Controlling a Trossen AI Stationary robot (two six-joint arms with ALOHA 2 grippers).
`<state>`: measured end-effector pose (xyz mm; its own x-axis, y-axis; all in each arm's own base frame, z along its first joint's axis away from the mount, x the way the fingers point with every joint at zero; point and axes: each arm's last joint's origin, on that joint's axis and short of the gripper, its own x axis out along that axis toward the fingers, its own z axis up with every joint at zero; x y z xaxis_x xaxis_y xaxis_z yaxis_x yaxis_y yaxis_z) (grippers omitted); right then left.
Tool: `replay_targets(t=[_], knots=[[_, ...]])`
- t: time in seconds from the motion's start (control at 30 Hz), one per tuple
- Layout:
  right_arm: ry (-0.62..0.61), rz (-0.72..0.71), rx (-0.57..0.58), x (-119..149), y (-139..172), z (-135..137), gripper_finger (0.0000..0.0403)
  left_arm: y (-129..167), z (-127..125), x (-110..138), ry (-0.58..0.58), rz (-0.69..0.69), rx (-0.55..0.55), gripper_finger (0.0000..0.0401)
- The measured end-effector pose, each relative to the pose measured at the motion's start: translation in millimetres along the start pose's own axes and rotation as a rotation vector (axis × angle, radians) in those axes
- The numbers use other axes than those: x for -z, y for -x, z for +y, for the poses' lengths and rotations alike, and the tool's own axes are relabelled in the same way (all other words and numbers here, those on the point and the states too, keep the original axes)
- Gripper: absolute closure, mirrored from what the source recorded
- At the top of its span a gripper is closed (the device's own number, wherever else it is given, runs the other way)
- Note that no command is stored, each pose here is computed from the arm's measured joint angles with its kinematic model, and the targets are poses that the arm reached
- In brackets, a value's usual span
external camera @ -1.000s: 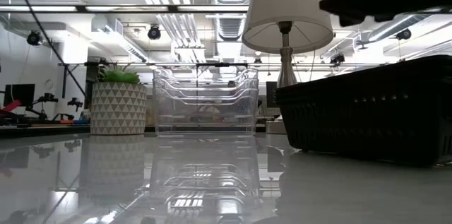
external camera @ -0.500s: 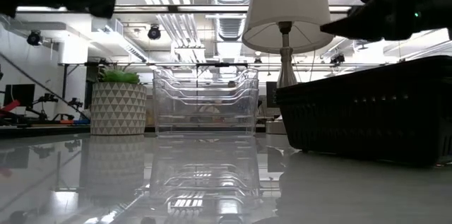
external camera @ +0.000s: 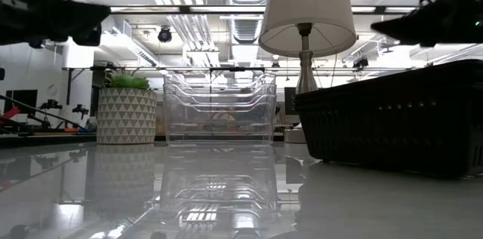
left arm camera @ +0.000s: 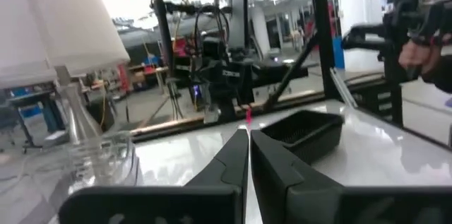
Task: Stack baskets by color
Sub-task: Return to Home Position
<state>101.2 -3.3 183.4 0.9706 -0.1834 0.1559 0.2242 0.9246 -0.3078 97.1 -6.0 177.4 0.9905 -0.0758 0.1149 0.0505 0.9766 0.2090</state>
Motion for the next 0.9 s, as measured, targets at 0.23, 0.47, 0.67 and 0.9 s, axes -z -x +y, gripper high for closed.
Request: replay_targets(t=[0.23,0.47,0.67,0.9], knots=[[0.051,-0.052,-0.032,-4.2,6.8,1.5,0.0376,-5.3,-1.4,7.5,-0.008,0.082,0.017,0.0401],[-0.101,0.020,-0.057,1.9,5.3,5.4,0.0376,-8.9,-2.7,14.1,-0.006,0.151,0.029,0.0401],[-0.422,0.143,-0.069,11.9,3.2,9.8,0.0376,-11.2,-3.5,18.4,-0.004,0.196,0.038,0.0401],[-0.490,0.200,-0.068,16.5,1.7,12.0,0.0376,-12.8,-4.3,22.2,-0.003,0.233,0.046,0.0401]])
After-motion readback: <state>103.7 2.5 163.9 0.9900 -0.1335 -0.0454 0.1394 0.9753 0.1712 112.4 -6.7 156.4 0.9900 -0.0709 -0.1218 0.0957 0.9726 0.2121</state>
